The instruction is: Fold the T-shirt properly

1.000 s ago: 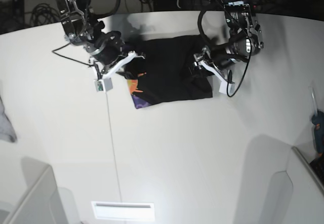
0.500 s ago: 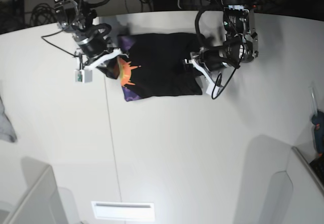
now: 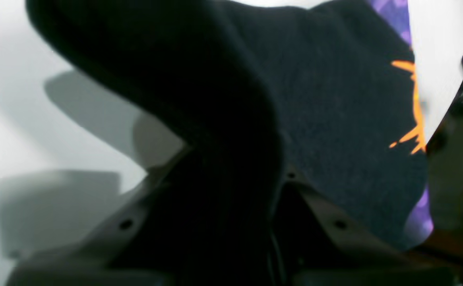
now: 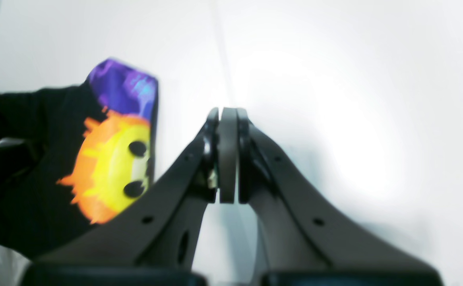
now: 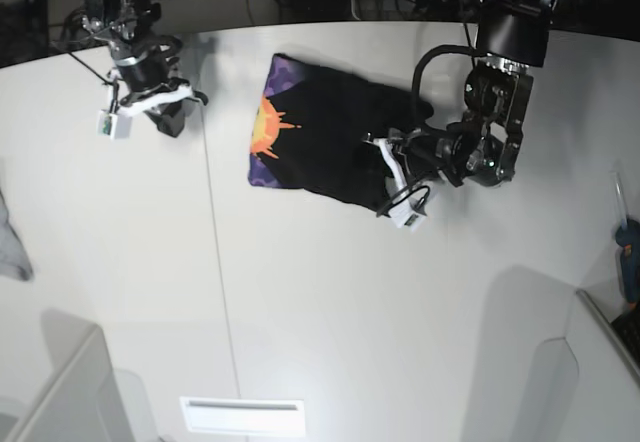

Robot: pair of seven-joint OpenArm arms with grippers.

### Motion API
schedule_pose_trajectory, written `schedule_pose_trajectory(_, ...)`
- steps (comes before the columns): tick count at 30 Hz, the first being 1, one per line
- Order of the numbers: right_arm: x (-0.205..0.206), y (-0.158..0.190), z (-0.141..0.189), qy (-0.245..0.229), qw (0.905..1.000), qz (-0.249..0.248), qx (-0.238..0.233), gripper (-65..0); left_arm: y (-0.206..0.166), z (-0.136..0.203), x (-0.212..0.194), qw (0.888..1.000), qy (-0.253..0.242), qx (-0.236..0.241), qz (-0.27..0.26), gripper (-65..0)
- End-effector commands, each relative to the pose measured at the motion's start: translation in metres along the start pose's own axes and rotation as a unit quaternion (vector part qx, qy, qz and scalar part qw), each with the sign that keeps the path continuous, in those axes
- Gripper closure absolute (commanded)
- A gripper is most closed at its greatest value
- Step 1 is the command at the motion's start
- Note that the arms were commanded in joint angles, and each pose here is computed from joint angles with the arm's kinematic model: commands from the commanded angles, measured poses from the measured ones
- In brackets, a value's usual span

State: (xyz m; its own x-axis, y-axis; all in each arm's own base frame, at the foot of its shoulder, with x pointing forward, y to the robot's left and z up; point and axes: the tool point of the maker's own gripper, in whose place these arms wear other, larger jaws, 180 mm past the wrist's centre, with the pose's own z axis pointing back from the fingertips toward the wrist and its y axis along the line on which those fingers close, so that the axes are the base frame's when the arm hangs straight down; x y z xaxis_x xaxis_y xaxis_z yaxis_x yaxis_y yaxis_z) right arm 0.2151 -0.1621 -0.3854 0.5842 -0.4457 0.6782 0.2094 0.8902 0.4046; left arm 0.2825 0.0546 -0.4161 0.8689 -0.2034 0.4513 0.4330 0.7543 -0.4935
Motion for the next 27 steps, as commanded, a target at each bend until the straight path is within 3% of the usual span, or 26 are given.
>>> schedule_pose_trajectory(1,0.011,-0.003,0.005,-0.021,0.9998,0.003,-0.002,0.0,-0.005,0.004,0.020,1.000,-0.015,-0.002,-0.028,0.0)
schedule_pose_trajectory(8,0.004,-0.024,0.016,-0.021,0.9990,-0.017,-0.035,0.0,-0.026,-0.004,0.043,0.989,0.031,-0.001,-0.147,0.0)
schedule_pose_trajectory(13,0.003,-0.042,0.024,-0.035,0.9954,-0.053,-0.072,0.0,-0.032,-0.018,0.043,0.956,0.093,0.043,-0.274,0.0)
schedule_pose_trajectory(16,0.000,-0.046,0.027,-0.033,0.9948,-0.056,-0.078,0.0,-0.032,-0.022,0.039,0.922,0.126,0.053,-0.363,0.0)
schedule_pose_trajectory(21,-0.010,-0.046,0.031,-0.025,0.9941,-0.067,-0.082,0.0,-0.022,-0.023,0.043,0.835,0.161,0.086,-0.520,0.0)
schedule_pose_trajectory(24,-0.015,-0.045,0.032,-0.024,0.9932,-0.075,-0.086,0.0,-0.009,-0.023,0.055,0.807,0.150,0.131,-0.555,0.0)
schedule_pose_trajectory(27,-0.017,-0.042,0.031,-0.021,0.9934,-0.076,-0.083,0.0,-0.008,-0.027,0.055,0.796,0.140,0.141,-0.573,0.0)
